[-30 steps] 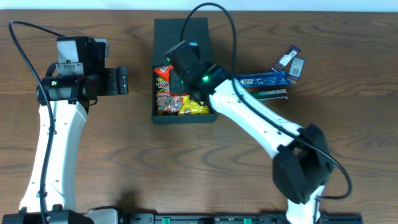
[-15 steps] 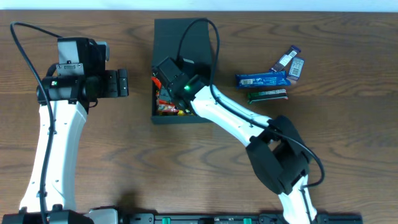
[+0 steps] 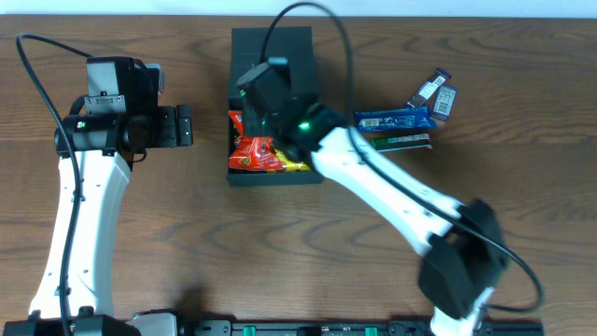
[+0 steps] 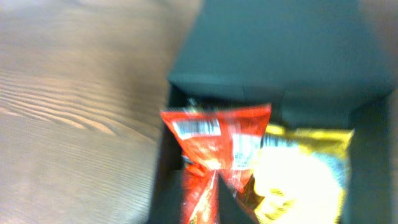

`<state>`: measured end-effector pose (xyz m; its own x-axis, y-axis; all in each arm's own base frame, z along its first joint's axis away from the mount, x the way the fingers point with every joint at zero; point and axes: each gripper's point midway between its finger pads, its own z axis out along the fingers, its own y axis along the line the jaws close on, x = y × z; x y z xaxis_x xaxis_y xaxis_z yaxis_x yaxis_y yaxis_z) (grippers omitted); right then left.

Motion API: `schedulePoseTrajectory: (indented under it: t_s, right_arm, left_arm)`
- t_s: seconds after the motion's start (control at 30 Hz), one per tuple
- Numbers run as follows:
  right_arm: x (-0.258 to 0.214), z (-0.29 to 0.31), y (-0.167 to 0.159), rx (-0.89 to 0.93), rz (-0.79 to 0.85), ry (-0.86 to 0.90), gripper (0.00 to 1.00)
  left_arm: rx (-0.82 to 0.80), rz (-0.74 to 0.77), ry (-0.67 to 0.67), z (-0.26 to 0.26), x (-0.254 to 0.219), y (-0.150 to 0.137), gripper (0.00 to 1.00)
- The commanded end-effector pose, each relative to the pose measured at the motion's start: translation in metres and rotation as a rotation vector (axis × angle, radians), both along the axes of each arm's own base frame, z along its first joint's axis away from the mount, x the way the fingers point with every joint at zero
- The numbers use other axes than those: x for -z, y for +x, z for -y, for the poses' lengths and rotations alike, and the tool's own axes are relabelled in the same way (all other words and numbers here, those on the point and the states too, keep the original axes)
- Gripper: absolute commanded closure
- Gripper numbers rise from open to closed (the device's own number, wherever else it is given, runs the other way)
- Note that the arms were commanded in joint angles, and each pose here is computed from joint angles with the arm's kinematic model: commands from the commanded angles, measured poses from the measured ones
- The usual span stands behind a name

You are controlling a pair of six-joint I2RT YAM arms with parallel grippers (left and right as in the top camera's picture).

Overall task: Pack container
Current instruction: 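Carry the red bag with the right gripper into the box, then press the red bag down into the box with the right gripper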

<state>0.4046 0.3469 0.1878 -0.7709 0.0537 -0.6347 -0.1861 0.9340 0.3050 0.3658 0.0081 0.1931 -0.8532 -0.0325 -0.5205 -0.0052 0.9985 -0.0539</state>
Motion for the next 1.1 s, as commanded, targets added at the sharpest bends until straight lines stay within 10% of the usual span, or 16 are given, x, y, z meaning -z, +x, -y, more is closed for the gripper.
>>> schedulePoseTrajectory:
  t_s: [0.0, 0.53, 1.07]
  right_arm:
    - [-0.015, 0.006, 0.005, -0.091, 0.060, -0.054, 0.99]
    - [0.162, -0.030, -0.012, -0.297, -0.276, -0.101, 0.99]
    - [0.048, 0.009, 0.027, -0.278, -0.029, -0.089, 0.99]
  left_arm:
    - [-0.010, 0.027, 0.003, -0.002, -0.011, 0.002, 0.05]
    - [-0.009, 0.026, 0.003, -0.002, -0.011, 0.002, 0.05]
    - [-0.009, 0.027, 0.003, -0.002, -0.011, 0.002, 0.05]
